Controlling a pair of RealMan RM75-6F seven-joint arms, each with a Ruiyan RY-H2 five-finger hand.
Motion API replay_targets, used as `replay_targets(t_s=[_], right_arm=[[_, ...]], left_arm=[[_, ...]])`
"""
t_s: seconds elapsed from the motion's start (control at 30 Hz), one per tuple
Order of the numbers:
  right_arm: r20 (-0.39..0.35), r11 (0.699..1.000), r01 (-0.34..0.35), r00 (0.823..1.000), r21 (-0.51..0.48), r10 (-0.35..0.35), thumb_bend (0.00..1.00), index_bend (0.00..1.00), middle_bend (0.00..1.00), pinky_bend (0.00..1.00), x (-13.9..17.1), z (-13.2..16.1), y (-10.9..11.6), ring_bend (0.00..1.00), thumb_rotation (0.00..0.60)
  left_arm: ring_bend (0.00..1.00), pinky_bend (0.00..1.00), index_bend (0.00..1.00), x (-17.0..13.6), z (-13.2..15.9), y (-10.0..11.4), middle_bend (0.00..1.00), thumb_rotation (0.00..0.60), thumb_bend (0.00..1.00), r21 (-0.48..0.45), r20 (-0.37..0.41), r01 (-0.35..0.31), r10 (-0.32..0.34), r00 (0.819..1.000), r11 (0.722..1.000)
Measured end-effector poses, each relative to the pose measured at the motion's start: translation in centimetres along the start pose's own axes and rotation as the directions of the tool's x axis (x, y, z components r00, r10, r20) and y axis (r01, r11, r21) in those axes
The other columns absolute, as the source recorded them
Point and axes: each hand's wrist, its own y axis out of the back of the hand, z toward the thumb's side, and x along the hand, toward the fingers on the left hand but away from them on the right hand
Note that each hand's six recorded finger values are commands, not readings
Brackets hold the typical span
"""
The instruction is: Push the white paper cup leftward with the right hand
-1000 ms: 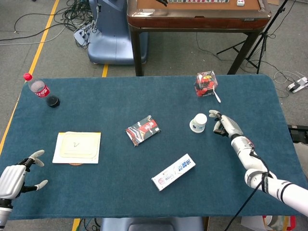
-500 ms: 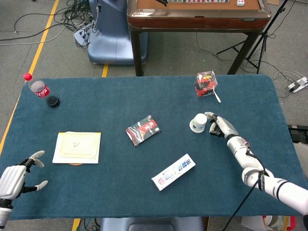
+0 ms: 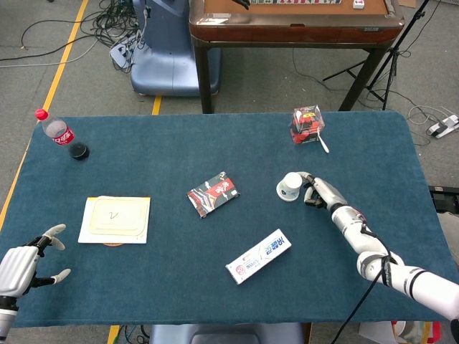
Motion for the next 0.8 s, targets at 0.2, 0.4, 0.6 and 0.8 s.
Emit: replay_targets(t_s=[0.2, 0.4, 0.6, 0.8], right_arm=[[-0.01, 1.0, -0.023, 1.0, -0.007, 0.022, 1.0, 0.12, 0.17, 0.36, -0.1, 0.3, -0.8, 0.18, 0.6], [-0.033, 0.999, -0.049, 0.998, -0.011, 0.048, 1.0, 0.12, 0.17, 0.36, 0.0, 1.1, -1.8, 0.18, 0.6], [-0.06, 0.997, -0.074, 0.996, -0.02, 0.073, 1.0, 0.12, 0.18, 0.36, 0.3, 2.4, -2.8, 0.18, 0.6], [-0.086, 0.995, -0.098, 0.992, -0.027, 0.096, 1.0, 0.12, 0.19, 0.36, 0.7, 4.0, -3.5, 0.18, 0.6]], left_arm=[[0.35, 0.45, 0.15, 0.0, -0.1, 0.0, 0.43, 0.6, 0.17, 0.002, -0.004, 0.003, -0.003, 1.0, 1.0], [0.35, 0.45, 0.15, 0.0, -0.1, 0.1, 0.43, 0.6, 0.17, 0.003, -0.009, 0.004, -0.004, 1.0, 1.0], [0.35, 0.44, 0.15, 0.0, -0.1, 0.2, 0.43, 0.6, 0.17, 0.002, -0.01, 0.006, -0.006, 1.0, 1.0], [0.35, 0.45, 0.15, -0.1, -0.2, 0.3, 0.43, 0.6, 0.17, -0.001, -0.011, 0.005, -0.005, 1.0, 1.0]])
